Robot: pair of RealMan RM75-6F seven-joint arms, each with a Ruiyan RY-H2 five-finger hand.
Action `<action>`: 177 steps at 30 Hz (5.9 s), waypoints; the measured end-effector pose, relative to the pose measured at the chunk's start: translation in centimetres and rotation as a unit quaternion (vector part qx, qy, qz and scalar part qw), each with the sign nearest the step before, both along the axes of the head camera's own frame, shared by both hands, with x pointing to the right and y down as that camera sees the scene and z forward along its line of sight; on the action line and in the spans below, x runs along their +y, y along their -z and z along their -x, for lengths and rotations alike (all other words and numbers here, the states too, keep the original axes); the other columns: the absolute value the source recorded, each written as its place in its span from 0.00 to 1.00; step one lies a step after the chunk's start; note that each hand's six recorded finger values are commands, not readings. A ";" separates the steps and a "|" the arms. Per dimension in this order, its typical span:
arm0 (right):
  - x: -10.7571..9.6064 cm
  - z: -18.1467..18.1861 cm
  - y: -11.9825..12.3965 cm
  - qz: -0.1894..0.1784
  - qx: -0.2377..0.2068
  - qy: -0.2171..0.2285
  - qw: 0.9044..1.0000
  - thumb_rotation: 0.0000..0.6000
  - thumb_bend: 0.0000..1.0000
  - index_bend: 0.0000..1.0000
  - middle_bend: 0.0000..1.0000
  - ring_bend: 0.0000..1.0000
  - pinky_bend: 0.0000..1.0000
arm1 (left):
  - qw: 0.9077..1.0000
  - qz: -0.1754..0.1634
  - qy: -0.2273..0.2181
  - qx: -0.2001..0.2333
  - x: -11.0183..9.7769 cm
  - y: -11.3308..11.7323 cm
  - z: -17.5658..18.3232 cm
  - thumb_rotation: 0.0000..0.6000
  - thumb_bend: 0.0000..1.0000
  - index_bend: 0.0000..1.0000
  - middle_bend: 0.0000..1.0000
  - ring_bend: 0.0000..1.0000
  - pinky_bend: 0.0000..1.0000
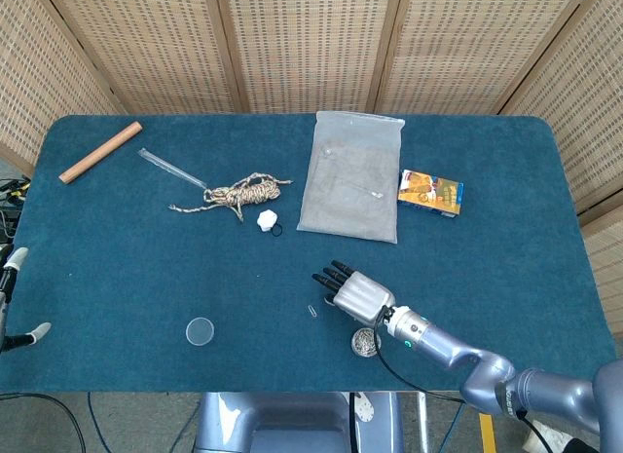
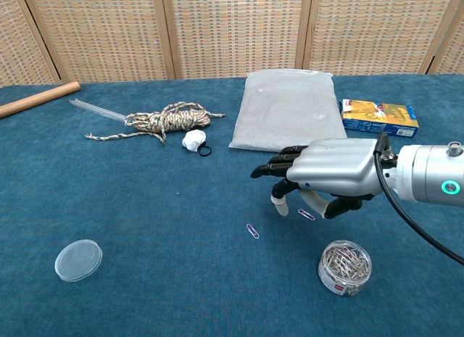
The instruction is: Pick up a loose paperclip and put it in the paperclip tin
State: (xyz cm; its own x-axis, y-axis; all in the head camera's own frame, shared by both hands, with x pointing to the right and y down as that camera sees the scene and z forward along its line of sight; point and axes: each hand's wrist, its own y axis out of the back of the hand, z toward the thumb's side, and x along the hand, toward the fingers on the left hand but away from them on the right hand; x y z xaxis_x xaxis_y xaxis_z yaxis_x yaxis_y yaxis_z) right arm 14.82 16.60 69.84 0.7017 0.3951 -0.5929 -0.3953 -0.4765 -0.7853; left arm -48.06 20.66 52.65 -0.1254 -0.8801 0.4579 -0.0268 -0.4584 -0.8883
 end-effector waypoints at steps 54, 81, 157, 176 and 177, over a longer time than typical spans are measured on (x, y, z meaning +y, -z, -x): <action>-5.2 -2.8 -1.2 0.004 -0.011 -0.119 0.993 1.00 0.33 0.43 0.00 0.00 0.00 | 1.000 0.007 -0.011 -0.005 0.2 -0.5 -0.6 1.00 0.00 0.00 0.00 0.00 0.00; -4.0 -2.8 -4.0 -0.014 0.008 -0.081 0.997 1.00 0.30 0.45 0.00 0.00 0.04 | 1.000 0.011 -0.007 -0.004 0.1 -0.6 -0.3 1.00 0.00 0.00 0.00 0.00 0.00; -3.9 -3.1 -3.9 -0.050 -0.038 -0.073 0.995 1.00 0.65 0.63 0.04 0.00 0.11 | 1.000 0.014 -0.011 -0.001 0.3 -0.7 -0.5 1.00 0.00 0.00 0.00 0.00 0.00; 2.2 -0.5 4.1 -0.023 -0.133 0.052 0.990 1.00 0.65 0.63 0.04 0.00 0.11 | 1.000 0.015 -0.015 0.001 0.3 -0.6 -0.7 1.00 0.00 0.00 0.00 0.00 0.00; 2.5 -0.5 4.2 -0.023 -0.132 0.057 0.989 1.00 0.65 0.63 0.04 0.00 0.11 | 1.000 0.015 -0.016 0.001 0.4 -0.6 -0.7 1.00 0.00 0.00 0.00 0.00 0.00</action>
State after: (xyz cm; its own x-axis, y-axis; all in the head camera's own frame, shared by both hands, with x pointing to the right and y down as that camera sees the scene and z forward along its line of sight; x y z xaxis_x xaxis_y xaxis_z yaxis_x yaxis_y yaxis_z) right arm 15.34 19.06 65.68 0.8717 0.3258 -0.3661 -0.2224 -0.4026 -0.8879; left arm -47.38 21.02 53.30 -0.0966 -0.8699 0.4837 -0.0146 -0.4847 -0.8745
